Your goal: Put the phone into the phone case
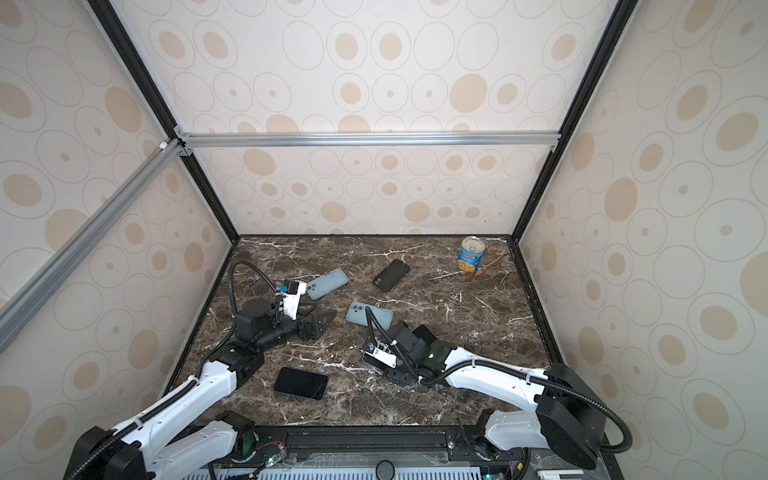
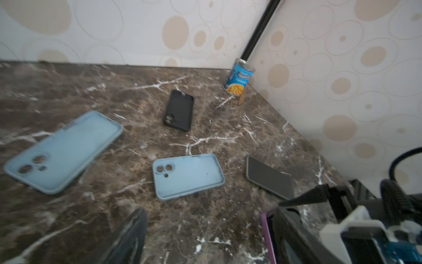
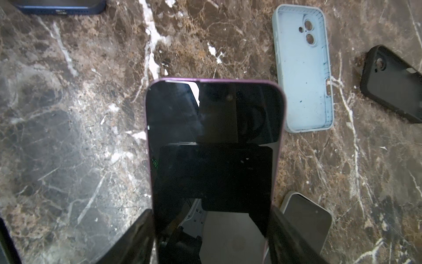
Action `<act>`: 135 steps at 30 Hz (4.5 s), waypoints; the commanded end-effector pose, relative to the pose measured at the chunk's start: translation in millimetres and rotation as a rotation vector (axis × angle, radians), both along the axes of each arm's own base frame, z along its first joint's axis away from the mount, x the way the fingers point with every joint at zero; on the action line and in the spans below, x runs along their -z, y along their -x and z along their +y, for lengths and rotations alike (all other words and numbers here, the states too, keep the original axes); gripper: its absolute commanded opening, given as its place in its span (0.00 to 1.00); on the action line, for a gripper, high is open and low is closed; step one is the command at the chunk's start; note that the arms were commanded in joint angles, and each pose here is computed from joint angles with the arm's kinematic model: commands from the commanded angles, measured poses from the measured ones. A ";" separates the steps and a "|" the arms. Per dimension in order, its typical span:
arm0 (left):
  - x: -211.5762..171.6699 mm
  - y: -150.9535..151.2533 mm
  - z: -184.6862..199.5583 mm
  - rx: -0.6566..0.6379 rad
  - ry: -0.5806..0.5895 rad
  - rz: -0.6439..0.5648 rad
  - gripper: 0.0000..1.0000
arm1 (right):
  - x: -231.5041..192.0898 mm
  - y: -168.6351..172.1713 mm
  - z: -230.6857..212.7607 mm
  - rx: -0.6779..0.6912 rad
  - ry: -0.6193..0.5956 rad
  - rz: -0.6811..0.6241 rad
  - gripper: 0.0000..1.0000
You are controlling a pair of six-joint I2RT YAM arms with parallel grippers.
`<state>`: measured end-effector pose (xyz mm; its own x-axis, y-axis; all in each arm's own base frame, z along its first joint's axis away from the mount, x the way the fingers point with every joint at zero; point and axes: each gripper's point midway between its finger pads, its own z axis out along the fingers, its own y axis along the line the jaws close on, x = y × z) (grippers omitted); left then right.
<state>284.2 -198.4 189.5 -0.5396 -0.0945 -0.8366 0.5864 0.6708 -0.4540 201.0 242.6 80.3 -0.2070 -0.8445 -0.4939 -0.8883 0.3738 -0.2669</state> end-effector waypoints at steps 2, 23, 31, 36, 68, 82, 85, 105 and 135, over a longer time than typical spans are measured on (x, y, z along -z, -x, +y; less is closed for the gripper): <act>-8.5 24.0 -28.9 0.186 0.170 0.106 0.84 | -24.8 -17.6 15.4 0.027 -0.086 -0.076 0.61; 32.1 31.1 -48.8 0.257 0.160 0.320 0.77 | -36.6 -40.1 60.9 0.015 -0.188 -0.075 0.60; 37.1 29.5 -50.4 0.260 0.150 0.329 0.72 | -32.9 -40.7 63.2 0.011 -0.187 -0.072 0.61; 39.5 31.0 -51.3 0.271 0.159 0.338 0.67 | -33.8 -40.5 65.8 0.008 -0.200 -0.068 0.61; 46.1 39.6 -64.9 0.355 0.194 0.419 0.16 | -51.9 -31.3 79.5 -0.087 -0.274 -0.100 0.61; 39.9 33.9 -62.3 0.330 0.157 0.369 0.00 | -58.0 -33.7 79.3 -0.064 -0.283 -0.106 0.68; 33.9 30.2 -59.4 0.306 0.142 0.327 0.00 | -62.7 -35.3 78.9 -0.046 -0.291 -0.108 0.73; 1.7 31.0 -55.1 0.297 0.173 0.205 0.00 | -111.8 -27.5 85.2 -0.006 -0.426 -0.052 1.00; -149.3 -14.9 -38.4 0.120 0.300 -0.250 0.00 | -235.0 -76.1 -22.7 0.457 -0.957 -0.120 1.00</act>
